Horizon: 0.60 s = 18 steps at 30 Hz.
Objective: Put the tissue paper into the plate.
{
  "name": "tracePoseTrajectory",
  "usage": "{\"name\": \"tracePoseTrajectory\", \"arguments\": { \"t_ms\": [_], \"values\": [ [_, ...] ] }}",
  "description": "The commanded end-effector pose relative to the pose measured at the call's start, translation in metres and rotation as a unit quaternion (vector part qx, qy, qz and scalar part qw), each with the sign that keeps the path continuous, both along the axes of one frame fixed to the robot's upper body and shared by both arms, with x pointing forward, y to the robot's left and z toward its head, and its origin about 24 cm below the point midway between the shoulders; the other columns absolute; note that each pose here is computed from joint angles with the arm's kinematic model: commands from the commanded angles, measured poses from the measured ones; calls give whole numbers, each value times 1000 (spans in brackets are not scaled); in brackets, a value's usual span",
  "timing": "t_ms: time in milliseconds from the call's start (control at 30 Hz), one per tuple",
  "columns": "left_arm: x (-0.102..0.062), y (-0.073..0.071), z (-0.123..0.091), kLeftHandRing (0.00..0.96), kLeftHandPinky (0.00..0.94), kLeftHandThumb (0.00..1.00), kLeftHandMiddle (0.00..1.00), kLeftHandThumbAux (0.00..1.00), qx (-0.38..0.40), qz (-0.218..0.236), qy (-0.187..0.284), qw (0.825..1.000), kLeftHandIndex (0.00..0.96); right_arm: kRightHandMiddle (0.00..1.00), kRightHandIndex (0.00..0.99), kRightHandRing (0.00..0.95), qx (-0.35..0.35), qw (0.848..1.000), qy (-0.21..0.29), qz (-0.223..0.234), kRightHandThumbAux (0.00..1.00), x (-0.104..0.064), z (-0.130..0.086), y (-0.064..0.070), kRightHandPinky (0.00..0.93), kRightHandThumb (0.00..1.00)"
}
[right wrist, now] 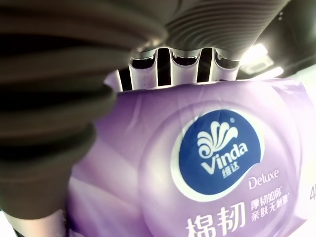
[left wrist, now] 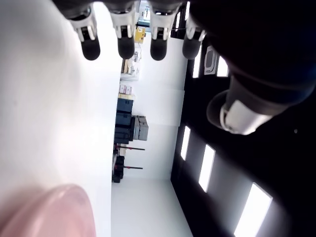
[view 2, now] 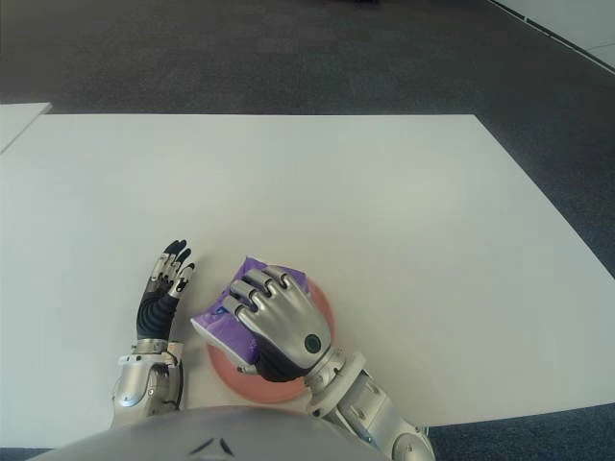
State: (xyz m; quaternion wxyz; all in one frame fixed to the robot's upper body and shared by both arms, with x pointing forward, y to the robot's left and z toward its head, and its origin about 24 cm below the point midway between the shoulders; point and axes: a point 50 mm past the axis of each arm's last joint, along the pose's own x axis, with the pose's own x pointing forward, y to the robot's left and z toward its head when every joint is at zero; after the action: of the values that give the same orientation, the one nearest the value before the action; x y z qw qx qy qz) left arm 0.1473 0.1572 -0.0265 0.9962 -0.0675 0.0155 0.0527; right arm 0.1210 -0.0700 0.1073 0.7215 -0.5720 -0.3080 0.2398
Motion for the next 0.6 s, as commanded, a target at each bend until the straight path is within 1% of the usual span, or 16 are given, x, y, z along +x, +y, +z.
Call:
{"name": "tracePoseTrajectory", "arguments": {
  "t_ms": [33, 133, 300, 533, 600],
  "values": [
    [-20, -2, -25, 56, 43, 123, 94, 578, -11, 7, 99, 995, 118, 847, 729, 843, -7, 1000, 13, 3, 812, 1, -2, -3, 850, 382],
    [-20, -2, -25, 65, 64, 123, 99, 577, -14, 9, 100, 995, 116, 848, 718, 846, -6, 1000, 18, 0, 812, 0, -4, -3, 861, 380],
    [-19, -2, -25, 72, 58, 115, 104, 570, -14, 13, 98, 995, 107, 853, 704, 855, -3, 999, 32, -7, 808, -1, -7, -3, 874, 384],
    [-18, -2, -26, 67, 39, 100, 102, 567, -14, 14, 104, 994, 99, 854, 676, 860, 1, 999, 34, -10, 796, -1, -9, -3, 874, 411],
    [-18, -2, -26, 67, 48, 97, 103, 561, -15, 17, 104, 994, 105, 856, 676, 863, -1, 999, 35, -10, 794, -1, -10, -3, 879, 418]
  ]
}}
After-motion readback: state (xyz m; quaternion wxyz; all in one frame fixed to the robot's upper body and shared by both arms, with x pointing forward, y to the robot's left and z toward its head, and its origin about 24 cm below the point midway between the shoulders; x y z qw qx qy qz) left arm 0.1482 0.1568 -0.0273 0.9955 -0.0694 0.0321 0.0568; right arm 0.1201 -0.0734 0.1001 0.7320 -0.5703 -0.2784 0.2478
